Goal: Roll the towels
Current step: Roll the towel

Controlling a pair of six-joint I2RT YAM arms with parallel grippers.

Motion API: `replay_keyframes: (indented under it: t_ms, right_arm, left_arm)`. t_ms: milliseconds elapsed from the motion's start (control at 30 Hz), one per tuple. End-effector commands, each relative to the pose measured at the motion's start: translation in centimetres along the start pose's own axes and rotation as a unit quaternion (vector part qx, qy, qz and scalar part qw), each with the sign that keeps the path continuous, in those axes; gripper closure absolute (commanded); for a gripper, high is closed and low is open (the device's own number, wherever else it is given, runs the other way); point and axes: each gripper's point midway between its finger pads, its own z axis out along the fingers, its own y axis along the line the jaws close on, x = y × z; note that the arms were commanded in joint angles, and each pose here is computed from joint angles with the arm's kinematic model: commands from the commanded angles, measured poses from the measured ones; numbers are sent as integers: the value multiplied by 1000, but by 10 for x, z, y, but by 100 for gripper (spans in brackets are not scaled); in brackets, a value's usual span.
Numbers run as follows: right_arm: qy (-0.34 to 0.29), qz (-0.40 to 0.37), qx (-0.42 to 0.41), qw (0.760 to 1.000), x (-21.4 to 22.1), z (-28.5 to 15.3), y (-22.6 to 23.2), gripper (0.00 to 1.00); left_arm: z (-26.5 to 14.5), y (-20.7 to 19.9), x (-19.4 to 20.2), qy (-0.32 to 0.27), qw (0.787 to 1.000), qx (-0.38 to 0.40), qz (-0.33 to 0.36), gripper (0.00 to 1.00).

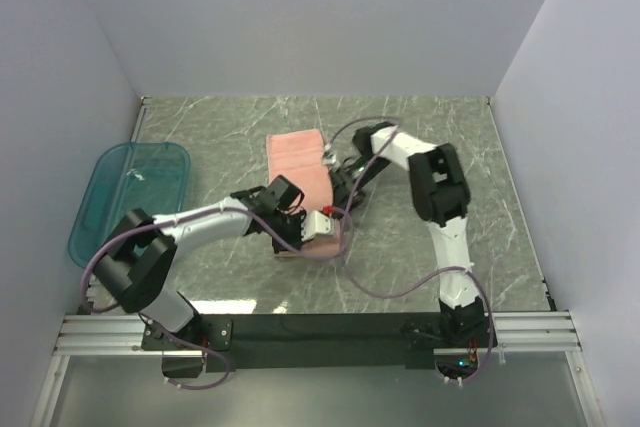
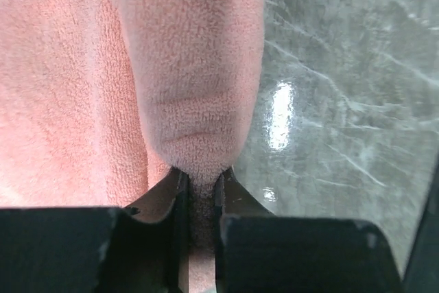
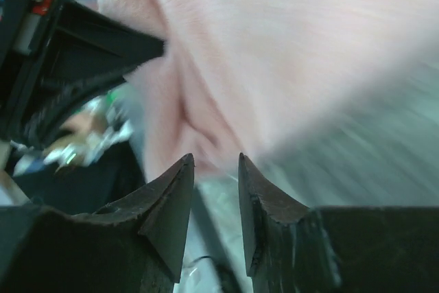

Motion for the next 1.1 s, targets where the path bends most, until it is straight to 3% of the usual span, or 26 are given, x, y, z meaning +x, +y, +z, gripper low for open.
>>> replay_keyframes:
  t_ms: [0,167,267,333,367,400,467,500,633,767,867,967,1000,1067]
  right_arm:
    - [-110,-72,73,989,-32,-68,-12,60]
    - [-193,-104,128,967,-28,-133,-1,59]
    - [-200,-126,182,954,-13,-142,-9,59]
    - [-230,-166,231,931,-8,-160,-1,60]
    - [-227,-154,237,932,9,-150,-8,60]
    - [-265,-206,269,903,5,-165,10,59]
    - [-265,-225,290,892,32,-151,3,58]
    - [-290,-273,309,864,34,-161,24,57]
    - [-268,-382,325,823,53,-130,50,54]
    - [-228,-498,333,767,51,-97,76,50]
    - [-200,-546,336,741,43,-78,81,45]
    - [-166,-577,333,727,32,-54,82,41]
    - [-156,-583,328,726,25,-43,78,33]
    - [-149,-599,323,717,17,-35,78,31]
  left_arm:
    - [1,-51,47,68,980,154,-106,99]
    - [0,-35,49,73,959,210,-178,99]
    - [6,-19,51,71,948,228,-212,99]
    - [4,-12,52,69,939,240,-235,99]
    - [9,-3,50,65,939,246,-232,99]
    - [8,-2,51,69,934,254,-241,99]
    - [15,9,50,68,933,257,-241,99]
    - [16,12,51,70,932,258,-243,99]
    - [23,23,50,73,929,265,-250,99]
    - [26,30,49,79,927,263,-254,99]
    - [27,33,49,82,926,262,-261,99]
    - [28,34,47,83,923,260,-271,98]
    - [28,34,47,83,922,261,-274,98]
    - [30,35,45,84,920,261,-281,98]
